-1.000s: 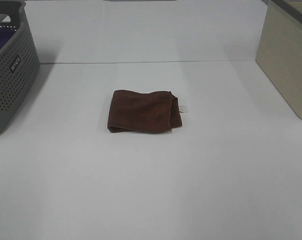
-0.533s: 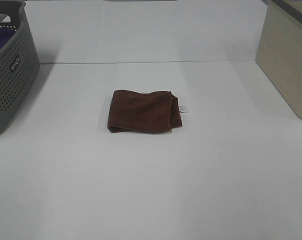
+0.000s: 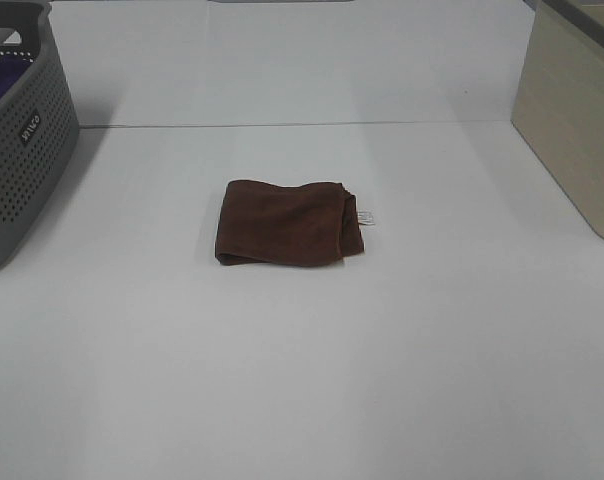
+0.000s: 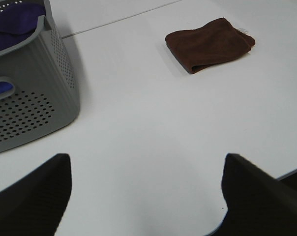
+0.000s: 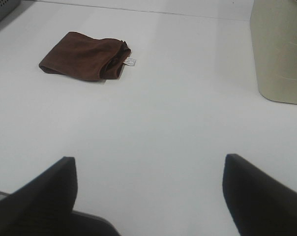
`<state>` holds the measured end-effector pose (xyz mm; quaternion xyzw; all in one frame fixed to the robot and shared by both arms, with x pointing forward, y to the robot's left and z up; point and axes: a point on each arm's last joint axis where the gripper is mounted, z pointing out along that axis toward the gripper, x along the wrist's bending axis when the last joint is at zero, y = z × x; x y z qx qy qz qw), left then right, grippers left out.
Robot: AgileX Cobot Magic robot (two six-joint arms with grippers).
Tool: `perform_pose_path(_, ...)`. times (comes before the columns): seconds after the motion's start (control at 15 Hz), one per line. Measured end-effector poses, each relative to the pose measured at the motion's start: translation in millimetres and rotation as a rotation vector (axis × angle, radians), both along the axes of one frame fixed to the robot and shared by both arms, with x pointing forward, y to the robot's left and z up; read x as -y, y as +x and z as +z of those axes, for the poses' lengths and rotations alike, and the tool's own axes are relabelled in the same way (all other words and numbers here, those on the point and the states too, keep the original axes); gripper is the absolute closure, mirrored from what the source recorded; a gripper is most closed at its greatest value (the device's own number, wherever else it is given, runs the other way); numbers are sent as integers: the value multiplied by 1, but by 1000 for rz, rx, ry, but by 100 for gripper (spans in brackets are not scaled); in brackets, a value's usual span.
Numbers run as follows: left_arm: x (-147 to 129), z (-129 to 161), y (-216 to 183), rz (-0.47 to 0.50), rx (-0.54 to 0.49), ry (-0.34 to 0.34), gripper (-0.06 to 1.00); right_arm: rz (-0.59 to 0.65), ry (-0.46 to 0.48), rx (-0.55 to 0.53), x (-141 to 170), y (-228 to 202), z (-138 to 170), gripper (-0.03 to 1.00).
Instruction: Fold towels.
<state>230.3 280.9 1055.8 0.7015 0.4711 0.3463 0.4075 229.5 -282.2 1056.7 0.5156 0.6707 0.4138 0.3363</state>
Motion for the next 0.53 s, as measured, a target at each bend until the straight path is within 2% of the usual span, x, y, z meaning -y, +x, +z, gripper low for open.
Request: perform_pose_path(0.53, 0, 0, 0, 0, 0, 0, 15, 0, 0, 0, 0, 0, 0, 20)
